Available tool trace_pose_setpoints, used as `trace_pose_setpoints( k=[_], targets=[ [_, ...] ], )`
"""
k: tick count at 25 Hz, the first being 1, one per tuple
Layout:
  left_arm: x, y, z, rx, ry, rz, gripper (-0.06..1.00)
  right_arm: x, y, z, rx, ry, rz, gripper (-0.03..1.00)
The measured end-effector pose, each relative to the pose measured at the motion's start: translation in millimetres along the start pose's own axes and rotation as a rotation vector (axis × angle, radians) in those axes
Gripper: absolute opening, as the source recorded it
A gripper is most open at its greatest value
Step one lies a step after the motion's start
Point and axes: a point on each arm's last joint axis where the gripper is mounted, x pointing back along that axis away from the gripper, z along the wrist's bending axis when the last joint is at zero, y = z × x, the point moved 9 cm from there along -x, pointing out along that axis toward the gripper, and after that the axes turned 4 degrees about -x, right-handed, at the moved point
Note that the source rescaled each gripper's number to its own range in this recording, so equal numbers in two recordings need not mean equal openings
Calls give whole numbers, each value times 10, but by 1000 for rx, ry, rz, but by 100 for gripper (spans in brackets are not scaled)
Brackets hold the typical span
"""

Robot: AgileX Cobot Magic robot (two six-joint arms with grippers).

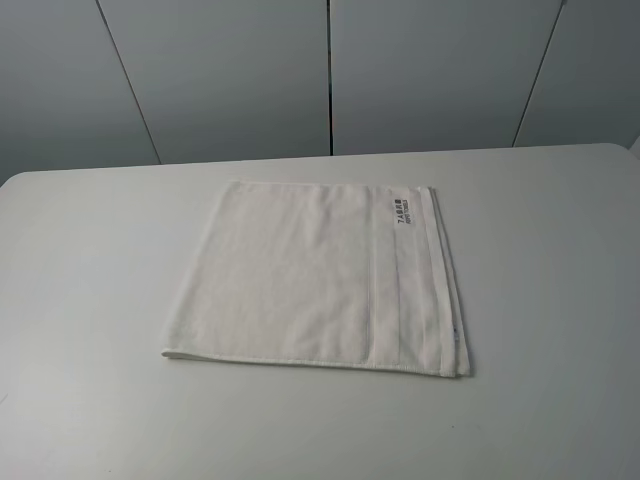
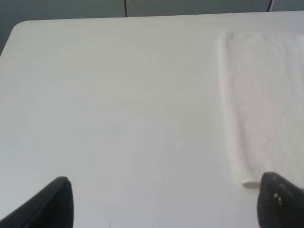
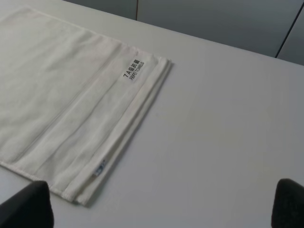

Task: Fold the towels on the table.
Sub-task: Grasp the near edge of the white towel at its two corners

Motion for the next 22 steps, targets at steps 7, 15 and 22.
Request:
trace_pose_setpoints(
  k=[7,15,22],
  targets=[
    [0,0,0,0,0,0,100,0,0,0,0,0,0,100],
    [0,0,0,0,0,0,100,0,0,0,0,0,0,100],
    [0,0,0,0,0,0,100,0,3,11,-3,6,-1,100]
  ],
)
